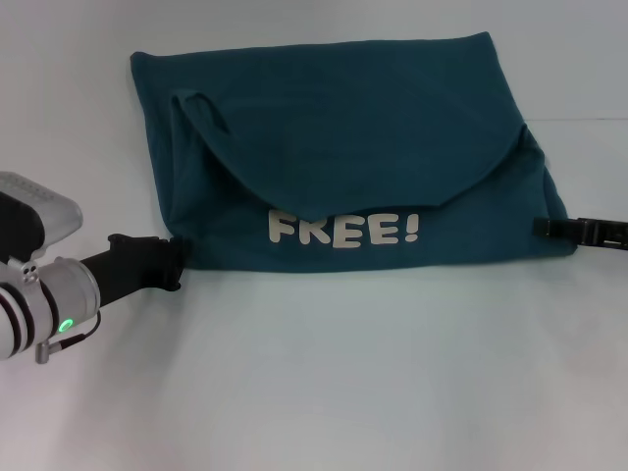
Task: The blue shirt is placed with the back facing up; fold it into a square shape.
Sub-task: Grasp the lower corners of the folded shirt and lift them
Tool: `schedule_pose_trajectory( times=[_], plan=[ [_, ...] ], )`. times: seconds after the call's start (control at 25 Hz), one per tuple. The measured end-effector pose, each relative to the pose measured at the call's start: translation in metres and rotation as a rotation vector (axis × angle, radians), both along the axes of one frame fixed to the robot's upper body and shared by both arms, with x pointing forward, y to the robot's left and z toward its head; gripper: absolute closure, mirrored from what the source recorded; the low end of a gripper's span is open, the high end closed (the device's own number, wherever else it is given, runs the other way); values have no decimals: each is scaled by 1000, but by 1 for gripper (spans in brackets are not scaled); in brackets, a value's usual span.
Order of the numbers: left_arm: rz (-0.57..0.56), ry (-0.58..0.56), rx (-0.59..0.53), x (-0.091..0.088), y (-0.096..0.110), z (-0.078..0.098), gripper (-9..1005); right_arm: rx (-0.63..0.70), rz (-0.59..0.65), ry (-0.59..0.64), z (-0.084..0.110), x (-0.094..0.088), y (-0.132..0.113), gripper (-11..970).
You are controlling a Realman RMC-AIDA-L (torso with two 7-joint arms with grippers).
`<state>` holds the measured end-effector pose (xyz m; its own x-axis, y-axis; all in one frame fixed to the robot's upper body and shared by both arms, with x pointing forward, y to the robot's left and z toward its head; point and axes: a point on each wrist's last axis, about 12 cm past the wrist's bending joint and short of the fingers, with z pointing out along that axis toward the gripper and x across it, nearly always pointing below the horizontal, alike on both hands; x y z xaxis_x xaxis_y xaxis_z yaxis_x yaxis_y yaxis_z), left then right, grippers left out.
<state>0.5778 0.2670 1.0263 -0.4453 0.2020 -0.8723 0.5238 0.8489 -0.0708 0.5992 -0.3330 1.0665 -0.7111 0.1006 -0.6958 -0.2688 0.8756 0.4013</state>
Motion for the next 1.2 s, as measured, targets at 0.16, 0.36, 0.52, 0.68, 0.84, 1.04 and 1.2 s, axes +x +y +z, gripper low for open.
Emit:
schedule_pose_trajectory(
  times=[0.16,0.36,0.52,0.68,0.84,1.04,1.2],
  plan=[
    [-1,0,1,1,0,1,973,-12,-8,-1,-3,1,4,391],
    [-3,1,6,1,0,1,974,-11,-12,0,-5,1,7,408],
    [-4,1,7,1,0,1,974,-6,-2,3,-5,0,8,437],
    [-4,5,4,2,-1,1,974,9,22,7,-5,-3,9,545],
    [-11,16,3,2,-1,4,974,26,39,-2,-3,-7,7,717],
    [-29,31,-36,-2,2,9,975,43,54,-35,-4,-15,1,883],
    [-49,39,-119,-9,8,20,975,50,89,-70,-4,-25,-2,903]
  ],
)
